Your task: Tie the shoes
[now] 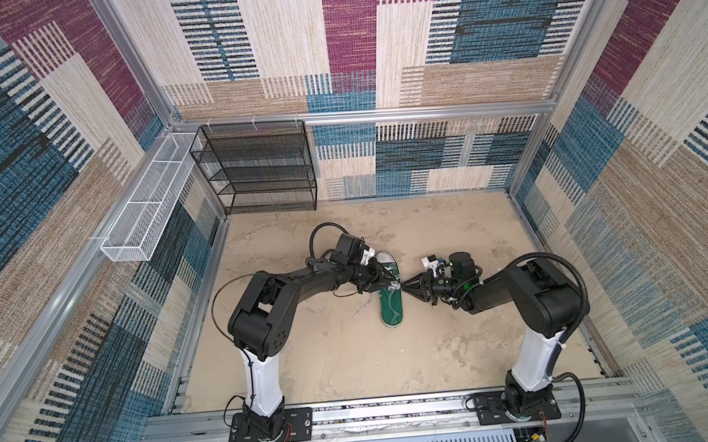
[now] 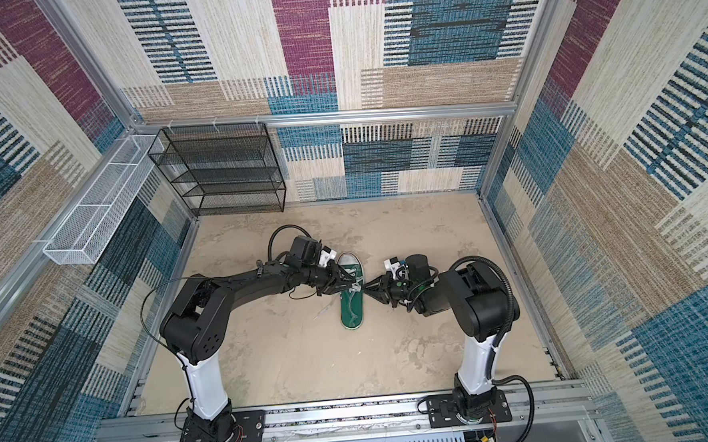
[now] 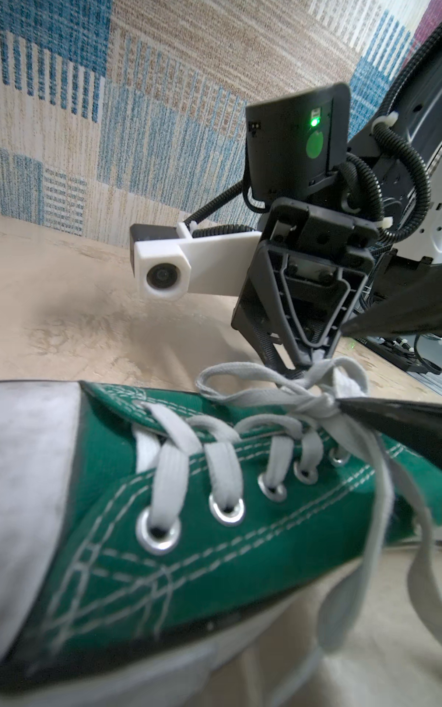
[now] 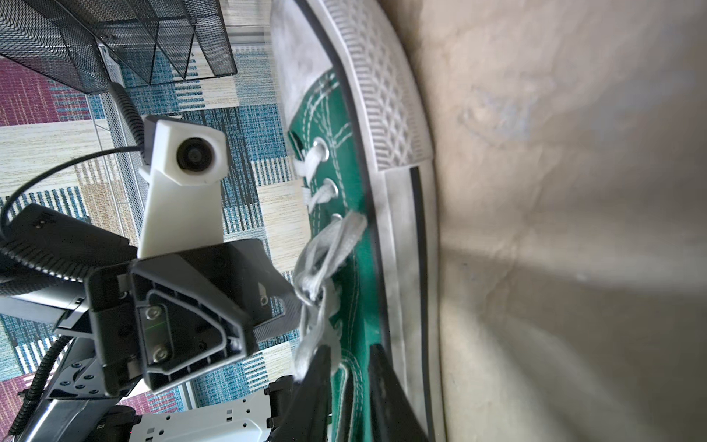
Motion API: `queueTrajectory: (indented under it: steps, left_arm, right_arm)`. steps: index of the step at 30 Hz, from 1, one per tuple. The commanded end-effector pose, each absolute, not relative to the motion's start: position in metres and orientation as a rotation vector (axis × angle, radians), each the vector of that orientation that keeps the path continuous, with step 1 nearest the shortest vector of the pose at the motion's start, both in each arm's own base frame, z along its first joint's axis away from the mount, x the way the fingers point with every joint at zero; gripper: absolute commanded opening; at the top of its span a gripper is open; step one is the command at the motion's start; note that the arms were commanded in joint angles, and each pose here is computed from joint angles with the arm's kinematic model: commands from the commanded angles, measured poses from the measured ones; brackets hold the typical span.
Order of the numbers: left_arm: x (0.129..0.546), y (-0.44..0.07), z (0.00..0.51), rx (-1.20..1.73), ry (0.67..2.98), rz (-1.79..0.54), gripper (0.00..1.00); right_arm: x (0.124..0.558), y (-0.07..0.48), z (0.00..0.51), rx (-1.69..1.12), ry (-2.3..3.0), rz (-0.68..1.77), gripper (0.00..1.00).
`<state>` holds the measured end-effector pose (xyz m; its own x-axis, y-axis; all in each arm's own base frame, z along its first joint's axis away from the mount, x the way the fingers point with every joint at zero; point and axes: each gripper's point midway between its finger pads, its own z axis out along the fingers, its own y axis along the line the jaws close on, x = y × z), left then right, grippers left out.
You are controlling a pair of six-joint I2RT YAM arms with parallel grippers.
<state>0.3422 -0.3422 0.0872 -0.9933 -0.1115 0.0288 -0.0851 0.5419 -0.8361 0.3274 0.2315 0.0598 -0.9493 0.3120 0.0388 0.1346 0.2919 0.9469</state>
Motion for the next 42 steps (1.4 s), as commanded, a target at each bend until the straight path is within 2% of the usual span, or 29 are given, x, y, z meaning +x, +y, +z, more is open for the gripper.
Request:
queueTrajectory:
  steps: [1,12,20,29,42]
  left_arm:
    - [0.342,-0.346,0.087,-0.145,2.721,-1.498,0.31]
    - [0.34,-0.35,0.084,-0.149,2.726,-1.508,0.31]
    - [0.341,-0.35,0.083,-0.153,2.723,-1.513,0.31]
    - [0.341,-0.35,0.083,-0.159,2.721,-1.52,0.32]
    - [0.341,-0.35,0.083,-0.162,2.718,-1.522,0.32]
  right_arm:
    - [0.328,0.232,0.068,0.393,2.355,1.75,0.23]
    - [0.323,0.228,0.065,0.39,2.378,1.71,0.23]
    - [0.335,0.231,0.061,0.38,2.394,1.687,0.19]
    - [0.329,0.227,0.051,0.422,2.424,1.658,0.17]
    - [0.332,0.238,0.063,0.335,2.41,1.701,0.19]
